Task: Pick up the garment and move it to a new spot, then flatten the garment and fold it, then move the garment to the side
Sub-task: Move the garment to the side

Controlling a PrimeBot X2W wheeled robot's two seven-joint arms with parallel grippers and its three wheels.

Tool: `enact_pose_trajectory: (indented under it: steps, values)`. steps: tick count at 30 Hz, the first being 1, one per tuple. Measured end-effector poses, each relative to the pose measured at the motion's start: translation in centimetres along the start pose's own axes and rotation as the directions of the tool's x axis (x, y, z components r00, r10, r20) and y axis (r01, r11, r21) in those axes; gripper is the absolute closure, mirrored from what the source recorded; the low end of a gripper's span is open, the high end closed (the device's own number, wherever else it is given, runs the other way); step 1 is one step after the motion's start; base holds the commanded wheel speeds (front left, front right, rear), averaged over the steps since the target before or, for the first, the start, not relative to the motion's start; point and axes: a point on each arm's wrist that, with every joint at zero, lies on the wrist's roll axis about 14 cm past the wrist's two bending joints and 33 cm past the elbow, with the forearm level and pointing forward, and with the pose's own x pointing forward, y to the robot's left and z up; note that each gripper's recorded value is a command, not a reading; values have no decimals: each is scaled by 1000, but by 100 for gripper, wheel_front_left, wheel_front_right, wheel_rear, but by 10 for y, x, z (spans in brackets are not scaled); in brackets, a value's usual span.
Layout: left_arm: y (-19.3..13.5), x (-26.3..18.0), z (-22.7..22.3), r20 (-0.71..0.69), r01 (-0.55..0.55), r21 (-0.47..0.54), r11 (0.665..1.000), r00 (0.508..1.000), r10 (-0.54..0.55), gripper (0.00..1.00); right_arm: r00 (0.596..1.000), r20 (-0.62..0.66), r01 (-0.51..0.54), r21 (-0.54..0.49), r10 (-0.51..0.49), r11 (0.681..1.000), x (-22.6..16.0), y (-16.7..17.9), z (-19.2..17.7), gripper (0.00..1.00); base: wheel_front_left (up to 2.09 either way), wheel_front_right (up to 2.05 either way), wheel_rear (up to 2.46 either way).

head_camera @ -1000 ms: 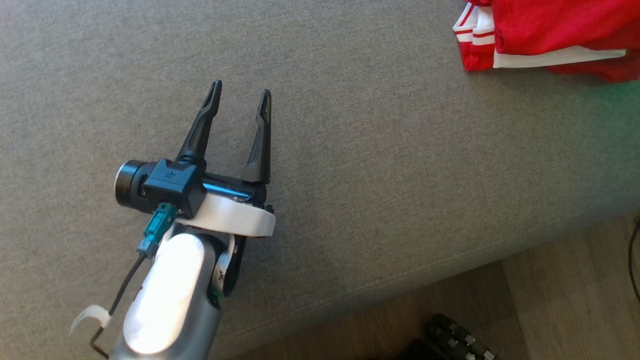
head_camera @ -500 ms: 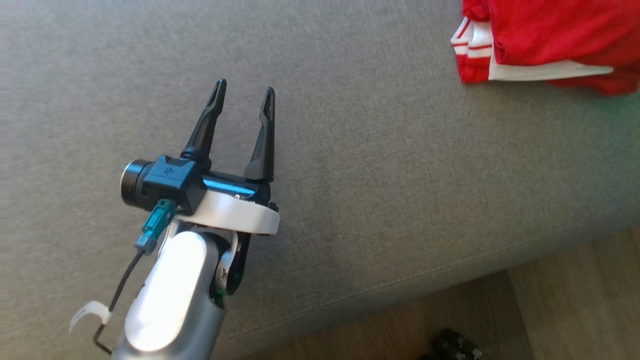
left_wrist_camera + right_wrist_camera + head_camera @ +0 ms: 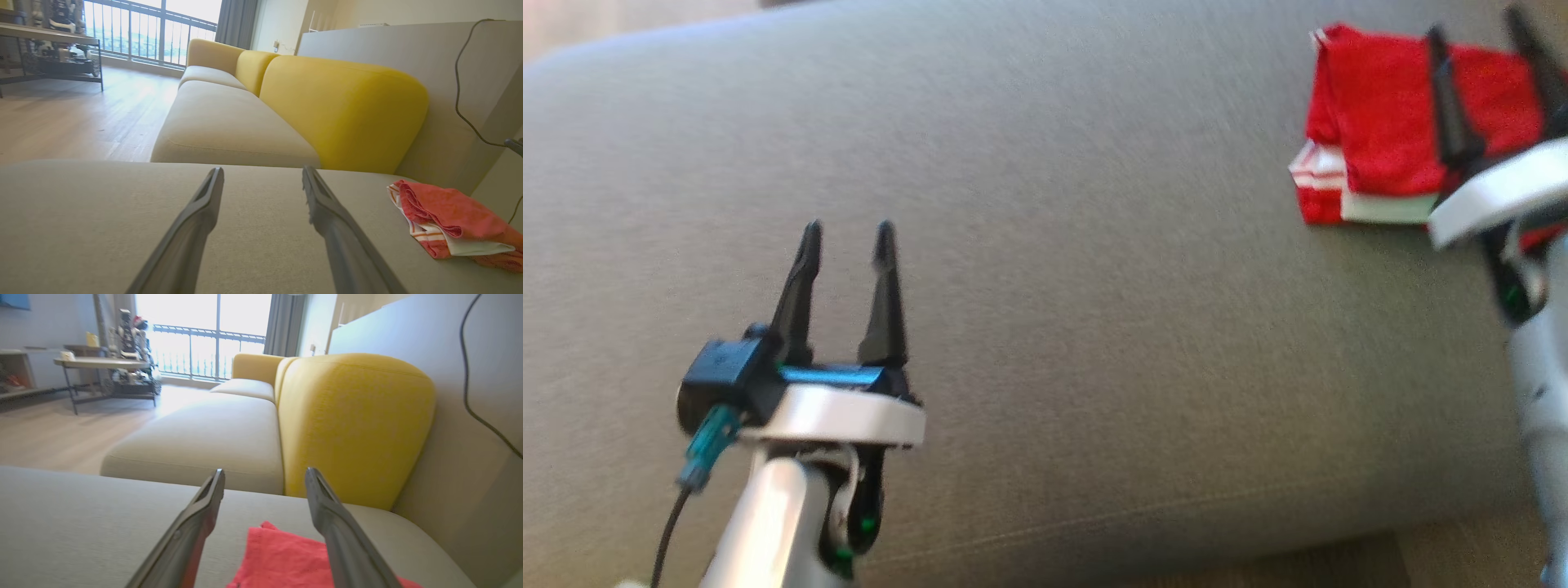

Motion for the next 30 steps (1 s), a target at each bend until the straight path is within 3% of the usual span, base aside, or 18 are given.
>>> enact_pose_trajectory:
  steps: [10,17,30]
  values:
    - [45,-63,29,43,-170,17,985,985,169,0,996,35,-84,206,79,975,-62,73,-4,0,0,0,0]
    - [60,-97,32,41,-237,13,971,971,237,0,995,-5,-102,178,104,979,-109,97,-15,0,0,0,0]
    - [65,-110,21,5,-242,1,970,970,242,0,995,12,-99,203,99,974,-133,97,-10,0,0,0,0]
